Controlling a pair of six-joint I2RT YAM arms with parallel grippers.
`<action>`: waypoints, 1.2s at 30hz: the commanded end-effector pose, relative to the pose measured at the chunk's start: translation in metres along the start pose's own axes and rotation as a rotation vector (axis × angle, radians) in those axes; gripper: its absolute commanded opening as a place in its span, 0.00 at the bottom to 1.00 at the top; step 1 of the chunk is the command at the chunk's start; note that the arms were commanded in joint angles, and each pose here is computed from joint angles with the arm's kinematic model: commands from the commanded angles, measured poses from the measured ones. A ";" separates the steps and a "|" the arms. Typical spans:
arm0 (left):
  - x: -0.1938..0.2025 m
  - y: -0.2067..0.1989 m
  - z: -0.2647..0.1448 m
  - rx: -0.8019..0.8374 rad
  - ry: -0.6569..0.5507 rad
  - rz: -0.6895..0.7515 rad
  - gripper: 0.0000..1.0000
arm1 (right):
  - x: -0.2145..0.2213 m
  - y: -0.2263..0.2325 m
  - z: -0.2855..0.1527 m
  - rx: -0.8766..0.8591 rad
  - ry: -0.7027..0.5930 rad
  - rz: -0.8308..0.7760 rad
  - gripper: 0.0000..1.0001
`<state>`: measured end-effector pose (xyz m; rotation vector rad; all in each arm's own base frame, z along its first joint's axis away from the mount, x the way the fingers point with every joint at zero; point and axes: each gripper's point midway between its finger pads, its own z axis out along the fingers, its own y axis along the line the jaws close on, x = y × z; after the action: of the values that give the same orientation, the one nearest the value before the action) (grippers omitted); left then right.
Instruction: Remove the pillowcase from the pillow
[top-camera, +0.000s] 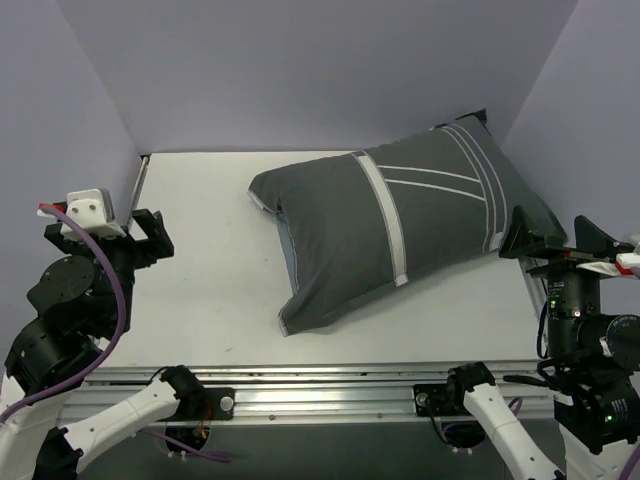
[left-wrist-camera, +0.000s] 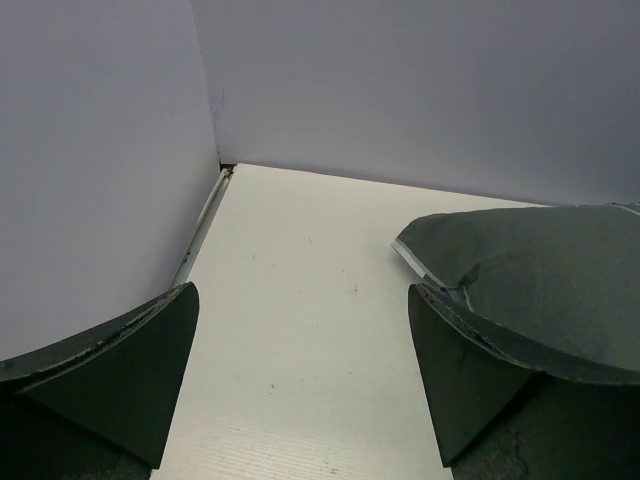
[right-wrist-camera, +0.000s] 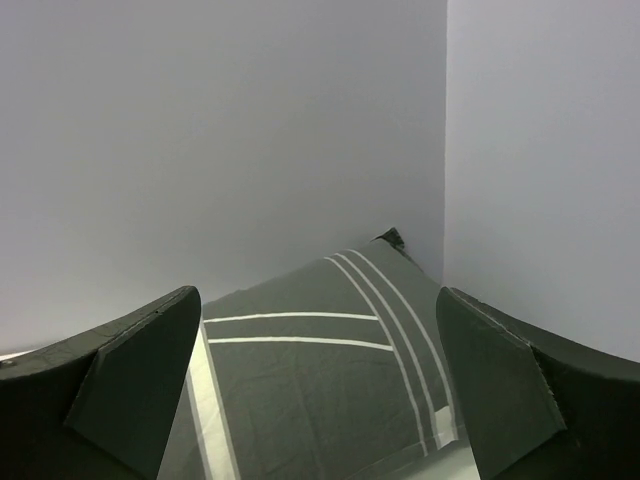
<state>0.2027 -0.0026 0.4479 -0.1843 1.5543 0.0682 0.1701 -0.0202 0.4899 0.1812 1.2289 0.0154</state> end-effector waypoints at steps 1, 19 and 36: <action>0.008 -0.012 0.008 0.011 0.024 0.030 0.94 | 0.004 0.014 0.013 -0.045 -0.001 0.039 1.00; 0.172 -0.089 0.065 0.108 0.377 0.337 0.94 | 0.248 0.142 0.101 -0.268 0.680 0.191 1.00; 0.214 -0.046 0.087 -0.056 0.520 0.434 0.94 | 0.392 0.265 0.089 -0.184 0.755 -0.472 1.00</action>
<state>0.2970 -0.0523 0.2329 0.1367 2.1116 0.4456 0.3929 0.2927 0.2020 -0.3594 2.0056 -0.0018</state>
